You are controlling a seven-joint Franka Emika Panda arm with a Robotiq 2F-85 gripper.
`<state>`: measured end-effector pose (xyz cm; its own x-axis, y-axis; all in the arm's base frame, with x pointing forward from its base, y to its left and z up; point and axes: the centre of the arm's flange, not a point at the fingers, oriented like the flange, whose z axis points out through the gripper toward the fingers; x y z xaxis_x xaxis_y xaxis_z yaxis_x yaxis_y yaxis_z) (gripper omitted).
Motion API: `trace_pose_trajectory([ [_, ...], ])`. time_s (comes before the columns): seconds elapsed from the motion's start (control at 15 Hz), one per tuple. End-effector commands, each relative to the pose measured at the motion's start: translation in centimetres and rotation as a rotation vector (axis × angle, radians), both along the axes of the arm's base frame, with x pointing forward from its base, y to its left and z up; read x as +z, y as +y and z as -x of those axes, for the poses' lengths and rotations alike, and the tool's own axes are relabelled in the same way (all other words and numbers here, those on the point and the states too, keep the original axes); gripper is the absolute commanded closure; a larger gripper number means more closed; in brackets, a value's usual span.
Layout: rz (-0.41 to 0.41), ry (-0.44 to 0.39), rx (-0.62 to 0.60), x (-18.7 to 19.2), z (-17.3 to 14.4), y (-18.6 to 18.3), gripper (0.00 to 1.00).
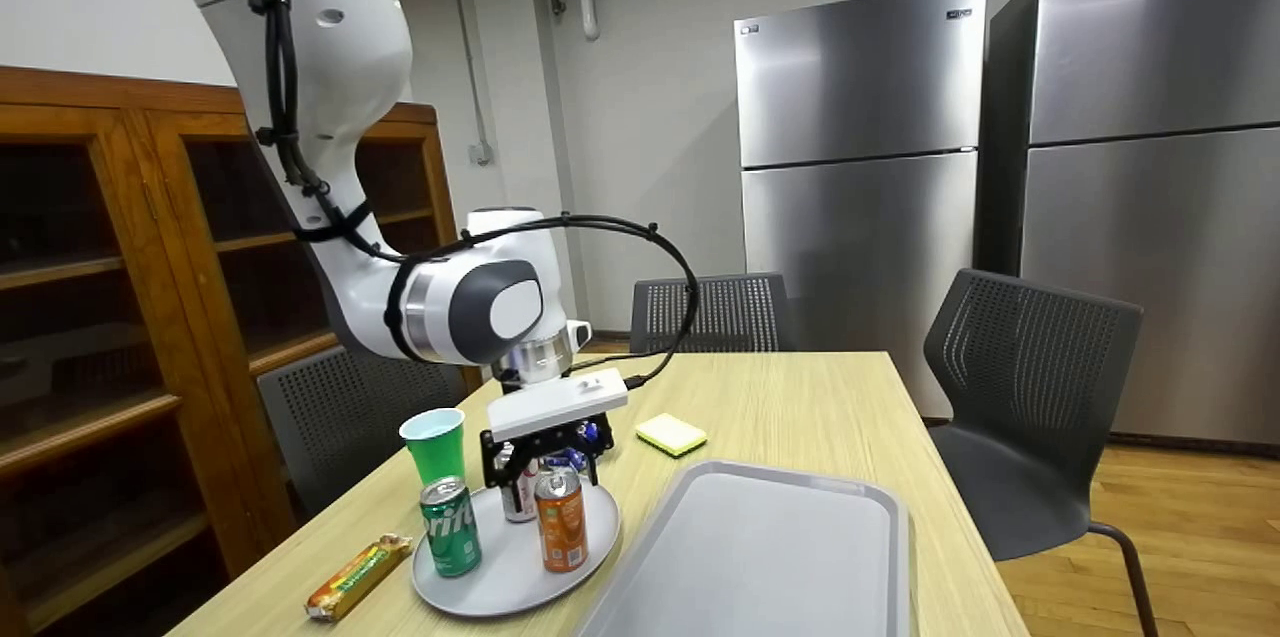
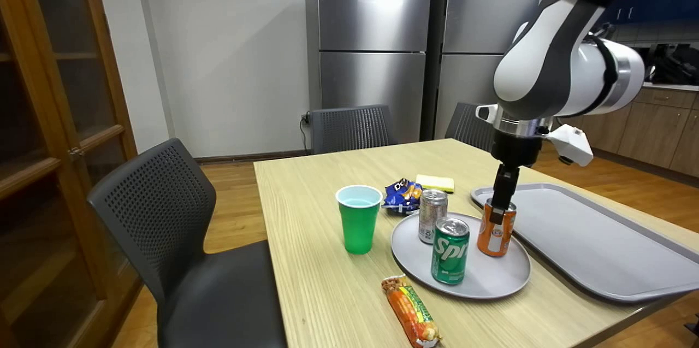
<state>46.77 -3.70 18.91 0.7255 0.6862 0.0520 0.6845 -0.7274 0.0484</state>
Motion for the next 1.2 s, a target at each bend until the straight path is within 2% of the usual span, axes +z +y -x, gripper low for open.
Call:
trace_pose_trajectory([
  [0.0, -0.013, -0.018, 0.002, 1.7, 0.4, -0.1, 0.00],
  [0.53, -0.011, -0.055, -0.082, 6.2, 1.0, -1.6, 0.00],
  [0.93, -0.045, -0.036, -0.295, 9.7, 2.8, -3.0, 0.00],
  [1.13, -0.042, -0.035, -0.360, 11.2, 4.2, -3.6, 0.00],
])
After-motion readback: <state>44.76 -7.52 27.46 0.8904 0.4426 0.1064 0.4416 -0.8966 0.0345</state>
